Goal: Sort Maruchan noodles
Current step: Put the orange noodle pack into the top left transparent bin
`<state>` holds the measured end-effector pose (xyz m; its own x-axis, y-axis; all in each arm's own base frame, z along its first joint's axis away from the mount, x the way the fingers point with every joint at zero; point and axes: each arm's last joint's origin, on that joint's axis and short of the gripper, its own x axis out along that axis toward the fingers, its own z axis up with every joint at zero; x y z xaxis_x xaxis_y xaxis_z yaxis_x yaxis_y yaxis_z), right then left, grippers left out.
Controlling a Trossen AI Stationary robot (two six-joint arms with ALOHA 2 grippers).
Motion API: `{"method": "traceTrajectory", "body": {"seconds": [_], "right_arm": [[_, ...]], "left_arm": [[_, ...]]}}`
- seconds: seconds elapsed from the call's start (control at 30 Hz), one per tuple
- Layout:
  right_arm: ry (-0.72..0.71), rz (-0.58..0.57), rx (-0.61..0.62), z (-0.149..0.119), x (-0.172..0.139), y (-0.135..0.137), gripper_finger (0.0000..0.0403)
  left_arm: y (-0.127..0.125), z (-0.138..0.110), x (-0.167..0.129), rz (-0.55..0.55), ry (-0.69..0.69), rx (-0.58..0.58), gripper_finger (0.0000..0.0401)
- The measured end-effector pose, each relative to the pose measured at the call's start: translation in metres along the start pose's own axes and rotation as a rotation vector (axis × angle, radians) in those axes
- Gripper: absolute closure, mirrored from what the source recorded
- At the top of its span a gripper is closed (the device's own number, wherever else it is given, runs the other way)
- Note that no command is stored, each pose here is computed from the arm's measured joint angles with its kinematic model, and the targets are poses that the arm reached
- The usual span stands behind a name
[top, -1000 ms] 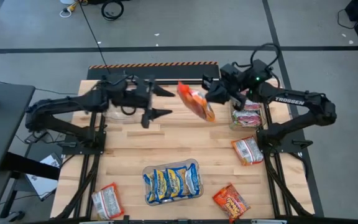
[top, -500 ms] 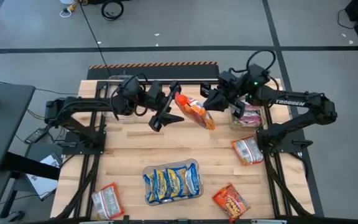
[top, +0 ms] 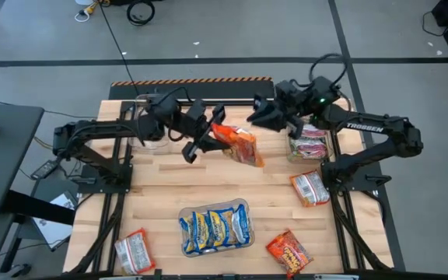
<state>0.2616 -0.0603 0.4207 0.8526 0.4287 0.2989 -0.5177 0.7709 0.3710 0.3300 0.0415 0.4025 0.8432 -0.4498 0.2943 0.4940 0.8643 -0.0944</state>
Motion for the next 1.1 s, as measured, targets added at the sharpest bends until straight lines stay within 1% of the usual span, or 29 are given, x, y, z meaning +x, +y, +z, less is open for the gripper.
{"method": "traceTrajectory", "body": {"seconds": [0.1,0.2,0.33,0.4,0.43,0.5,0.57,0.6,0.63,0.73,0.83,0.9,1.0,1.1], "right_arm": [[-0.044,-0.020,-0.056,0.014,-0.014,0.006,0.0278],[-0.080,-0.044,-0.108,0.027,-0.029,0.017,0.0255],[-0.076,-0.078,-0.117,0.034,-0.045,0.034,0.0249],[-0.059,-0.110,-0.126,0.034,-0.050,0.040,0.0251],[-0.049,-0.129,-0.127,0.033,-0.052,0.042,0.0251],[-0.030,-0.165,-0.127,0.030,-0.054,0.045,0.0251],[-0.015,-0.200,-0.127,0.027,-0.055,0.045,0.0252],[-0.011,-0.212,-0.128,0.026,-0.055,0.046,0.0252],[-0.005,-0.222,-0.125,0.025,-0.055,0.045,0.0252],[0.005,-0.216,-0.118,0.022,-0.053,0.047,0.0252],[0.021,-0.209,-0.093,0.019,-0.050,0.048,0.0252],[0.032,-0.196,-0.083,0.016,-0.047,0.050,0.0252],[0.030,-0.200,-0.074,0.014,-0.044,0.053,0.0252],[0.024,-0.213,-0.065,0.012,-0.041,0.055,0.0252]], "left_arm": [[-0.004,0.014,-0.003,0.056,0.123,-0.001,0.0278],[-0.015,0.036,-0.018,0.180,0.351,-0.004,0.0278],[-0.041,0.061,-0.056,0.449,0.760,0.009,0.0278],[-0.052,0.066,-0.076,0.595,0.956,-0.014,0.0278],[-0.056,0.065,-0.088,0.667,1.067,-0.034,0.0278],[-0.063,0.061,-0.108,0.782,1.250,-0.068,0.0278],[-0.063,0.051,-0.126,0.876,1.414,-0.116,0.0277],[-0.061,0.046,-0.132,0.909,1.455,-0.123,0.0277],[-0.058,0.040,-0.137,0.934,1.465,-0.124,0.0277],[-0.052,0.019,-0.157,0.951,1.534,-0.130,0.0277],[-0.043,-0.007,-0.182,0.995,1.700,-0.123,0.0276],[-0.035,-0.024,-0.195,1.001,1.765,-0.092,0.0276],[-0.023,-0.048,-0.209,0.962,1.767,-0.073,0.0275],[-0.009,-0.072,-0.217,0.917,1.751,-0.037,0.0275]]}}
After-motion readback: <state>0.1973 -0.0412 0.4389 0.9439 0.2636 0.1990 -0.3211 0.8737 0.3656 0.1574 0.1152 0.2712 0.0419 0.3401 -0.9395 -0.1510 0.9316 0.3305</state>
